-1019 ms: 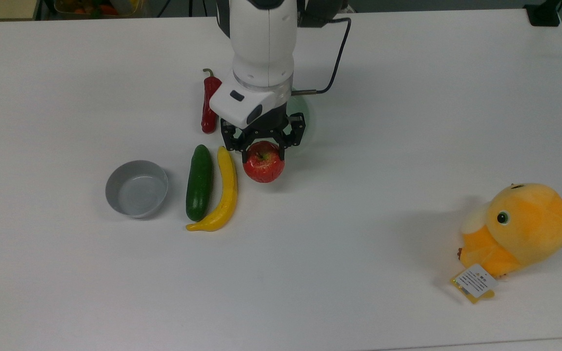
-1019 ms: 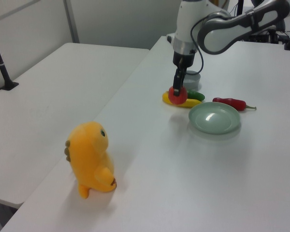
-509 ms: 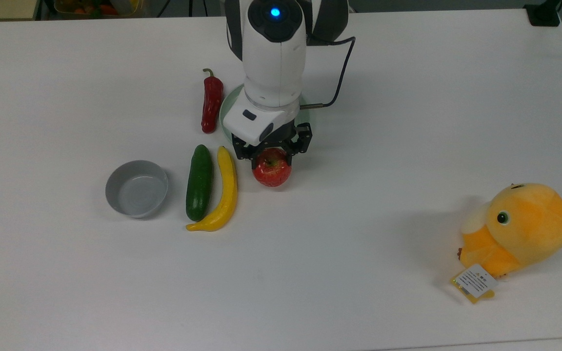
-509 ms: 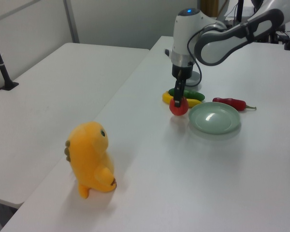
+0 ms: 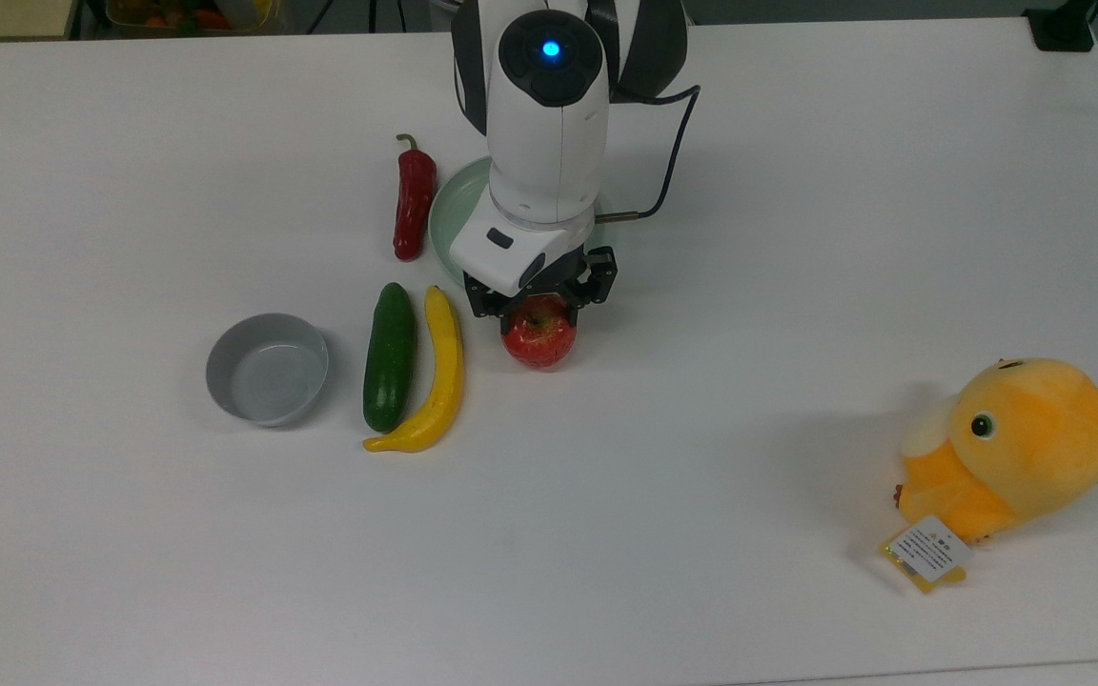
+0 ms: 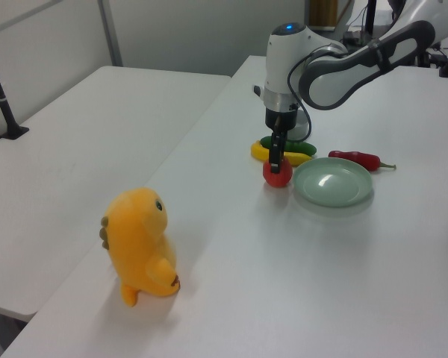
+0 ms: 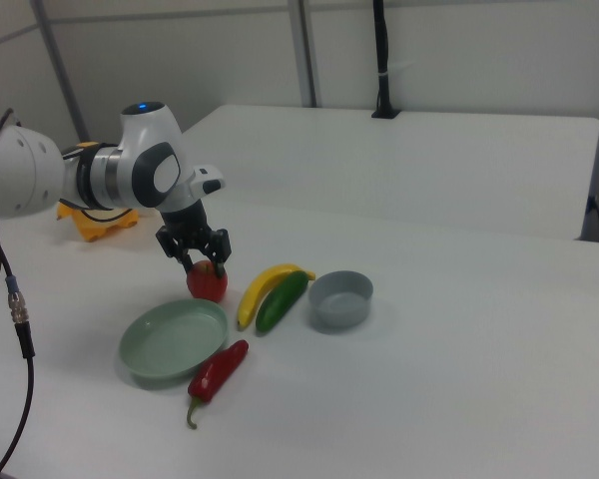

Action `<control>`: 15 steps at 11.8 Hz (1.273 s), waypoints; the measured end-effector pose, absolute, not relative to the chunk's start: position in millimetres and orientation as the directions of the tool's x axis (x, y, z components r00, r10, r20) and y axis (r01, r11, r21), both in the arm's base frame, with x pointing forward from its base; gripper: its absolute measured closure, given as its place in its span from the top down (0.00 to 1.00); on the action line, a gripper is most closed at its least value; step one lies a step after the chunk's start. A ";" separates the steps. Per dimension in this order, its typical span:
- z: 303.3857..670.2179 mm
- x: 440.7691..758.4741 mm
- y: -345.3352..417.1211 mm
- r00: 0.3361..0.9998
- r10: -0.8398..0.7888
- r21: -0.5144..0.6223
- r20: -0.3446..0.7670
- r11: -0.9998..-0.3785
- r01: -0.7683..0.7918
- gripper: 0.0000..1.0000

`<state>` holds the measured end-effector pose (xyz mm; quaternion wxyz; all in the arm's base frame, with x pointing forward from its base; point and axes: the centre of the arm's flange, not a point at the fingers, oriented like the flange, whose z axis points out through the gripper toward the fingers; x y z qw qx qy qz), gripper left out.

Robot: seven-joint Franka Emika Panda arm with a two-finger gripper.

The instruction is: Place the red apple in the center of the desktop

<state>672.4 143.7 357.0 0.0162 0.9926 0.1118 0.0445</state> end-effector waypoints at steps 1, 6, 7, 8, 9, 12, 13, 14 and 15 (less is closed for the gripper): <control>357.0 672.5 143.6 0.971 0.223 0.042 0.085 -0.974 0.220 0.69; 357.2 672.6 143.6 0.971 0.223 0.042 0.086 -0.975 0.220 0.99; 358.4 673.2 143.5 0.971 0.223 0.042 0.088 -0.975 0.220 1.00; 362.3 674.6 142.9 0.971 0.221 0.042 0.096 -0.975 0.218 1.00; 371.6 676.1 142.3 0.970 0.215 0.042 0.112 -0.976 0.212 1.00; 429.4 662.8 137.4 0.983 0.144 0.051 0.112 -0.989 0.139 1.00; 452.2 655.7 135.5 0.989 0.092 0.051 0.116 -0.995 0.086 1.00; 474.2 647.4 134.2 0.992 0.040 0.051 0.123 -0.998 0.034 1.00; 490.1 639.6 132.9 0.993 0.008 0.054 0.121 -0.999 0.002 1.00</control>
